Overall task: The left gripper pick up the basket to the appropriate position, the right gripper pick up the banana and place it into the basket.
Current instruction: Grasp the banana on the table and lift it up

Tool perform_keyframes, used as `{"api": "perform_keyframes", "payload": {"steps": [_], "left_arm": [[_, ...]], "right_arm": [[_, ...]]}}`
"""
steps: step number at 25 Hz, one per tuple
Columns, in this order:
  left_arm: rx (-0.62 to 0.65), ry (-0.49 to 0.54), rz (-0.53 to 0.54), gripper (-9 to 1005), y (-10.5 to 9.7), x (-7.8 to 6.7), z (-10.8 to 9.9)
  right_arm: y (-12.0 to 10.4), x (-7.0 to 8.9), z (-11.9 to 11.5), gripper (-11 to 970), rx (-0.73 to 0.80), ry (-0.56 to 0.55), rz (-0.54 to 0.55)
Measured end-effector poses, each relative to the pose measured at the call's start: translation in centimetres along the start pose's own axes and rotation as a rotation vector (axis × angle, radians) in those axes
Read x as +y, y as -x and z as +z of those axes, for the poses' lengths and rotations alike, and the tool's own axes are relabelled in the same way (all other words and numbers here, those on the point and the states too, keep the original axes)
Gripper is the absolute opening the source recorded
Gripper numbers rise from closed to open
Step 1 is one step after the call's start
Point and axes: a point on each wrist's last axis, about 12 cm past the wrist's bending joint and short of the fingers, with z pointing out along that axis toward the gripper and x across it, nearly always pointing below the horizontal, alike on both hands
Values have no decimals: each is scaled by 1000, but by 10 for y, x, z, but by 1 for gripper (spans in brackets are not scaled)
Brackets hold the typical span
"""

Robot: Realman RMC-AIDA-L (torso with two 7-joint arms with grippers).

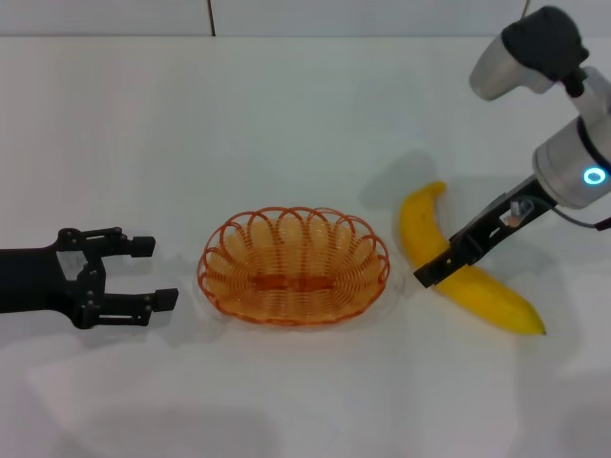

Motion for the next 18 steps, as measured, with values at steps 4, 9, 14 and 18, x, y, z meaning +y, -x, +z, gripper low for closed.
{"api": "perform_keyframes", "payload": {"steps": [4,9,14,18], "left_arm": [[0,0,1,849,0,0,0],[-1,-2,3,849,1,0,1],[-1,-2,3,849,1,0,1],[-1,-2,3,849,1,0,1]], "right_arm": [[0,-3,7,871,13,-2,12],[-1,-5,11,870,16,-6,18],[-1,-5,12,869,27,-19,11],[0,-4,11,776,27,-24,-4]]}}
